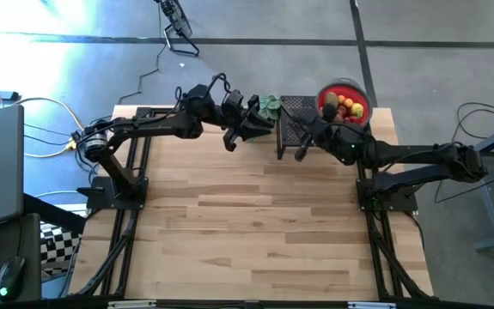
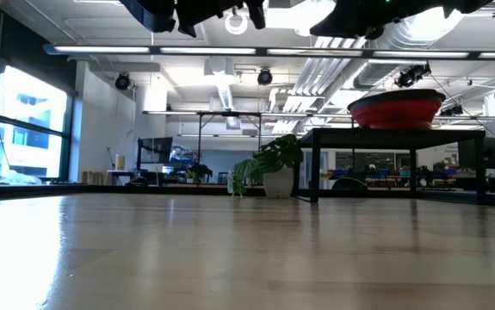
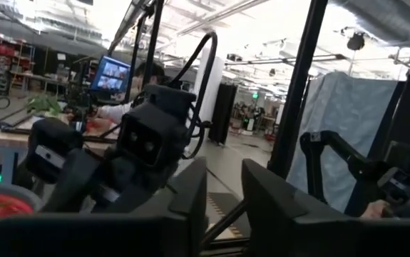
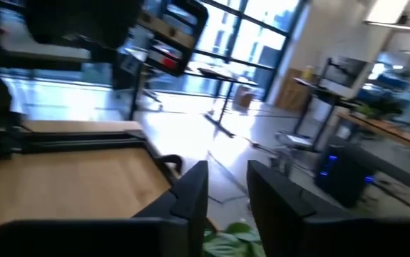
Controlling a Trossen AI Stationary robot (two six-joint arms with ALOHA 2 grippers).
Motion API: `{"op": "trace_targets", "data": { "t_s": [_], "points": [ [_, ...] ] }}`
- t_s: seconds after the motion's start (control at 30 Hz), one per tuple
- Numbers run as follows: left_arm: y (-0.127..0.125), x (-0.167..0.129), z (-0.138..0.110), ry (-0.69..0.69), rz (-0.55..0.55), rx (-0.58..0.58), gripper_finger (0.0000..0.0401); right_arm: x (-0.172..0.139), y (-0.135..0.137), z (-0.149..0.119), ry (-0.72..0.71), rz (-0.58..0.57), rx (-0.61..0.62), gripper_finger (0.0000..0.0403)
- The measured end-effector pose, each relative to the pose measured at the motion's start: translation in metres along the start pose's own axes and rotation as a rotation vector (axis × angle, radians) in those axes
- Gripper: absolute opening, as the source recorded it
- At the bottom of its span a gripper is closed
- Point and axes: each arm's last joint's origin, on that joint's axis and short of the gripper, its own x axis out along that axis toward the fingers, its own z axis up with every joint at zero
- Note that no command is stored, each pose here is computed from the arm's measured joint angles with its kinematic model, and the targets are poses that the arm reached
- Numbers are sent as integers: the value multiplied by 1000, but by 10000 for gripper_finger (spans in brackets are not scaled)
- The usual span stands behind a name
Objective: Pick & Place Fruit
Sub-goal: Return to Home Position
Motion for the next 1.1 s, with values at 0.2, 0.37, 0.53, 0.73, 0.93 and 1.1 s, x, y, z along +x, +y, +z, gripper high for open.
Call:
{"op": "trace_targets", "data": {
  "t_s": [0.2,0.37,0.53,0.73,0.93,1.1],
  "points": [
    [11,-13,6,33,3,-10,40,-8,-1,3,-17,123,28,46],
    [18,-24,9,86,18,-42,4,-20,-5,8,-28,215,91,13],
    [16,-24,4,141,54,-31,2,-32,-10,10,-16,365,151,4],
    [3,-20,-8,274,271,60,1,-44,-18,9,21,475,213,3],
    [-22,-18,-17,459,367,153,0,-53,-26,8,45,476,219,2],
    [-37,-15,-19,509,344,157,0,-58,-28,7,64,466,225,2]
  ]
}}
